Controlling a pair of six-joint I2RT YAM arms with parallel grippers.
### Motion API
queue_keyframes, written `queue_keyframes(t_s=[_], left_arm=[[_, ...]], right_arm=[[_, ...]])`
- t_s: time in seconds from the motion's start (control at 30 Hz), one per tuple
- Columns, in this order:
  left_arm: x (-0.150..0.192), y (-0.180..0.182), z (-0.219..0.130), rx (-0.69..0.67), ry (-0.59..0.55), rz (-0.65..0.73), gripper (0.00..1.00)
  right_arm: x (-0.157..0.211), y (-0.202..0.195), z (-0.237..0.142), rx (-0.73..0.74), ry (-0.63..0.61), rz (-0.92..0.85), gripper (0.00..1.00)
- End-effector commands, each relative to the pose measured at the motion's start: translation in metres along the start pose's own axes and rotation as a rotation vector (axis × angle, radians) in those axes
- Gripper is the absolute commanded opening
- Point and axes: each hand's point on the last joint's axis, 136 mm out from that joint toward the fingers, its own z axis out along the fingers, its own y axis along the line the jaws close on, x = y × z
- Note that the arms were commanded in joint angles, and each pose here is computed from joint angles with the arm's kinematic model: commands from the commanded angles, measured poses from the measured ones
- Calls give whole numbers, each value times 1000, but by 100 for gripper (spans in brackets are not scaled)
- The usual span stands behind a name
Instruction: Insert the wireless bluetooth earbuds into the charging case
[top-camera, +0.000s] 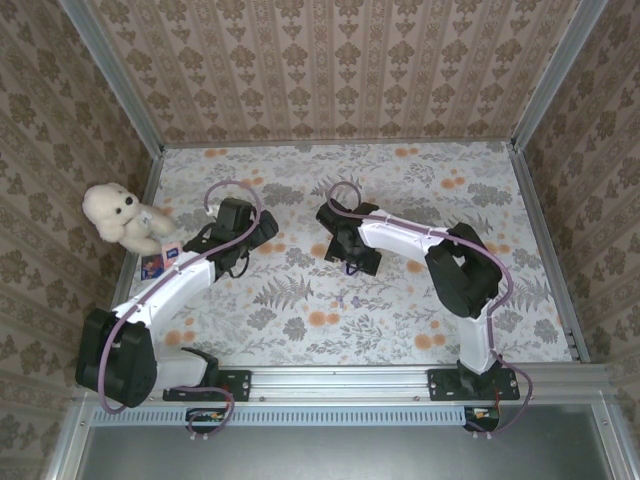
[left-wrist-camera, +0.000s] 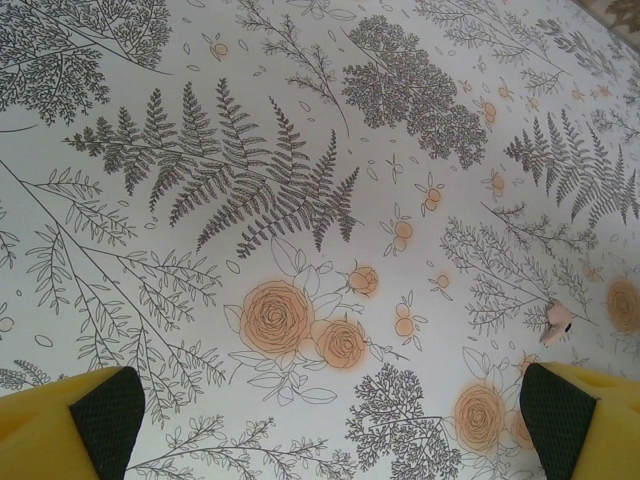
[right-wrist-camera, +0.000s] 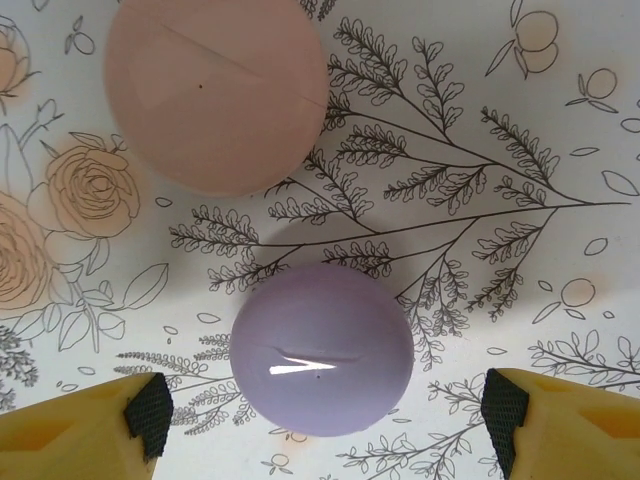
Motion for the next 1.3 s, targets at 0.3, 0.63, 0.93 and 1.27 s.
queue_keyframes(t_s=[0.3,0.63,0.93,1.27], left_arm=[[3,5,3,10,5,-39,100],[3,12,-2,15,-4,-51,100],[4,15,-4,23,-5,-58,100],[4,17,-5,28,-5,-69,100]], right_arm=[[2,-3,15,113,-2,-21,78],[5,-3,22,112,-12,-121,65],[14,-9,16,123,-39,-290,61],[18,-9,11,109,-41,-301,72]])
